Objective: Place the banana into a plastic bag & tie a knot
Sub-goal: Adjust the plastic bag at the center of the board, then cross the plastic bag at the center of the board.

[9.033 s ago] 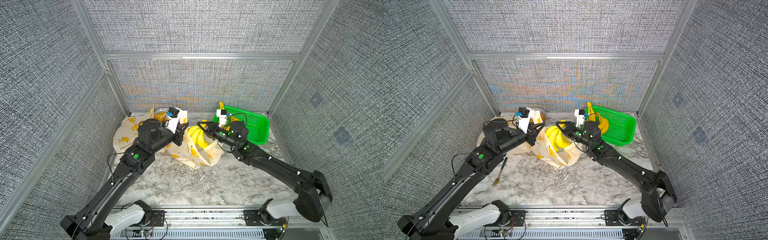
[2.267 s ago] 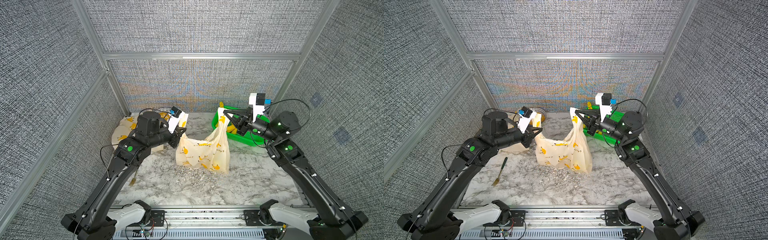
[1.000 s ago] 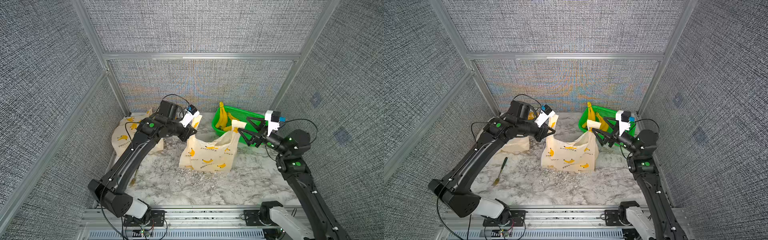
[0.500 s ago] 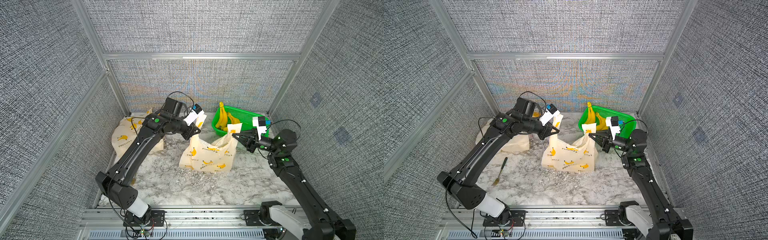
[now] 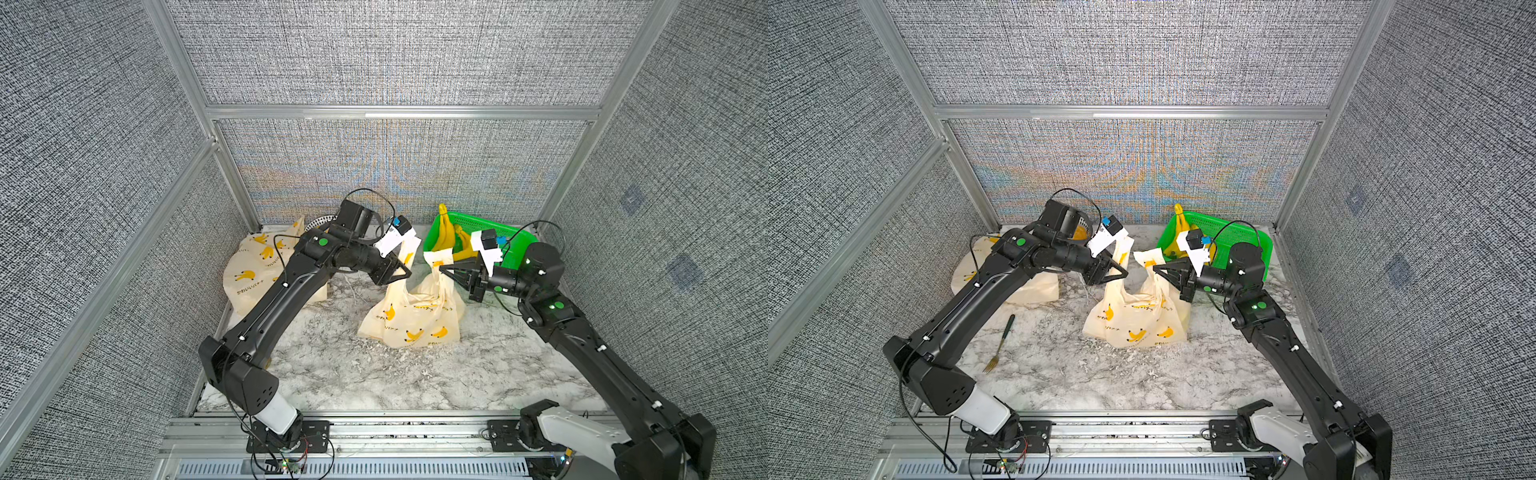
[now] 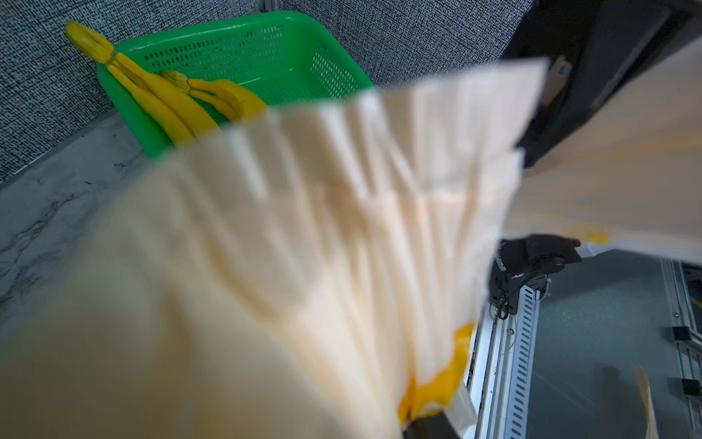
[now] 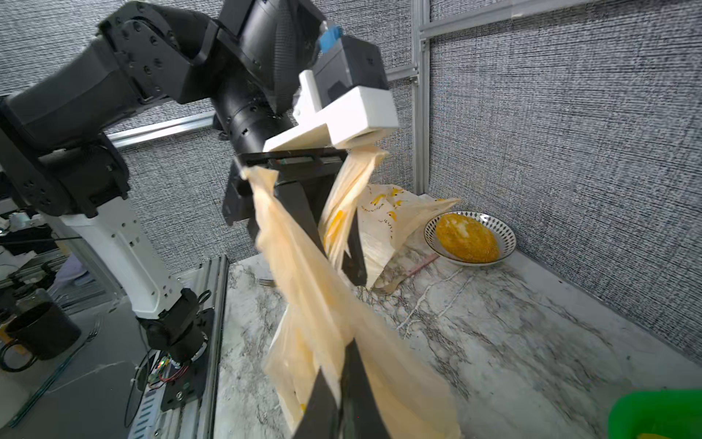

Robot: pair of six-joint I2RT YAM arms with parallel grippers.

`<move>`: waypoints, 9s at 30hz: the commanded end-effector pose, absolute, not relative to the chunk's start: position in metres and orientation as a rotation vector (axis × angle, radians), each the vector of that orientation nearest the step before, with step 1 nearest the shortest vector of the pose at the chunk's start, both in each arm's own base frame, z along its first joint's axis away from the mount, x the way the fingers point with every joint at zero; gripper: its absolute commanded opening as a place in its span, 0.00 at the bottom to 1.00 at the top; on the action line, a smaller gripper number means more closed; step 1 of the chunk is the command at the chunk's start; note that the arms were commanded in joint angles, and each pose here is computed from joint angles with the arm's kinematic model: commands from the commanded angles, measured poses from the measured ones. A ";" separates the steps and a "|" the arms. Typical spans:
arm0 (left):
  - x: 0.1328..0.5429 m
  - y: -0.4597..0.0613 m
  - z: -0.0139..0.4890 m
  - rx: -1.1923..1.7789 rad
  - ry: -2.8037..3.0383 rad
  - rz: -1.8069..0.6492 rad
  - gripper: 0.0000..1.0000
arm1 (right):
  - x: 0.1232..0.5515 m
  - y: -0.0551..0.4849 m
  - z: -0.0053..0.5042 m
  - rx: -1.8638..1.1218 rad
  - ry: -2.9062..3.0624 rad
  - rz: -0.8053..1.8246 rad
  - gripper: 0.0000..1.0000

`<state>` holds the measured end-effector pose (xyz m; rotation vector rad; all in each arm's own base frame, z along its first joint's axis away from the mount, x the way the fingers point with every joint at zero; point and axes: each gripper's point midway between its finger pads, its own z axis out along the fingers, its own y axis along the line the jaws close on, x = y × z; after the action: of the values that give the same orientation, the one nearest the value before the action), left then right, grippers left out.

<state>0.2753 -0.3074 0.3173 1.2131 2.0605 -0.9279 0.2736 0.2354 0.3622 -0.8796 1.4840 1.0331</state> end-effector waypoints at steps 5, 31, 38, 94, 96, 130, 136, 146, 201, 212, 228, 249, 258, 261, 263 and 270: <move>0.265 -0.309 0.331 1.197 1.971 -1.011 0.45 | 0.272 0.243 0.356 -0.922 1.506 1.004 0.00; 0.278 -0.310 0.338 1.079 1.904 -1.101 0.26 | 0.243 0.252 0.351 -0.976 1.495 1.042 0.00; 0.274 -0.320 0.322 1.143 1.981 -1.147 0.52 | 0.250 0.271 0.350 -1.015 1.525 1.017 0.00; 0.245 -0.275 0.358 0.813 1.877 -0.967 0.00 | 0.256 0.314 0.338 -1.117 1.678 0.904 0.16; 0.246 -0.276 0.357 0.820 1.877 -0.967 0.00 | 0.255 0.308 0.350 -1.094 1.659 0.896 0.37; 0.241 -0.296 0.349 0.934 1.858 -1.080 0.21 | 0.282 0.277 0.395 -0.991 1.525 1.052 0.00; 0.245 -0.301 0.345 0.930 1.864 -1.100 0.18 | 0.278 0.267 0.383 -0.933 1.532 1.027 0.00; 0.249 -0.302 0.345 0.917 1.870 -1.092 0.00 | 0.271 0.248 0.359 -0.872 1.576 0.995 0.00; 0.261 -0.284 0.333 0.845 1.909 -0.956 0.00 | 0.292 0.278 0.371 -0.965 1.627 1.109 0.06; 0.278 -0.285 0.330 0.796 1.938 -0.915 0.00 | 0.265 0.271 0.359 -0.983 1.593 1.148 0.17; 0.276 -0.287 0.329 0.806 1.934 -0.944 0.00 | 0.285 0.284 0.338 -0.961 1.668 1.054 0.37; 0.268 -0.272 0.317 0.741 1.902 -0.971 0.80 | 0.283 0.293 0.336 -0.960 1.654 1.052 0.00; 0.272 -0.301 0.331 0.831 1.826 -1.159 0.74 | 0.287 0.294 0.340 -0.942 1.651 1.052 0.00; 0.273 -0.306 0.336 0.851 1.817 -1.192 0.68 | 0.293 0.293 0.343 -0.919 1.660 1.024 0.00; 0.273 -0.309 0.336 0.859 1.813 -1.209 0.66 | 0.297 0.291 0.347 -0.904 1.661 1.008 0.00; 0.272 -0.310 0.339 0.860 1.806 -1.229 0.53 | 0.300 0.292 0.352 -0.904 1.658 1.012 0.00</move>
<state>0.2746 -0.3085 0.3283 0.8437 1.8510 -1.2064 0.2990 0.2904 0.3487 -0.9068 1.6654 1.0110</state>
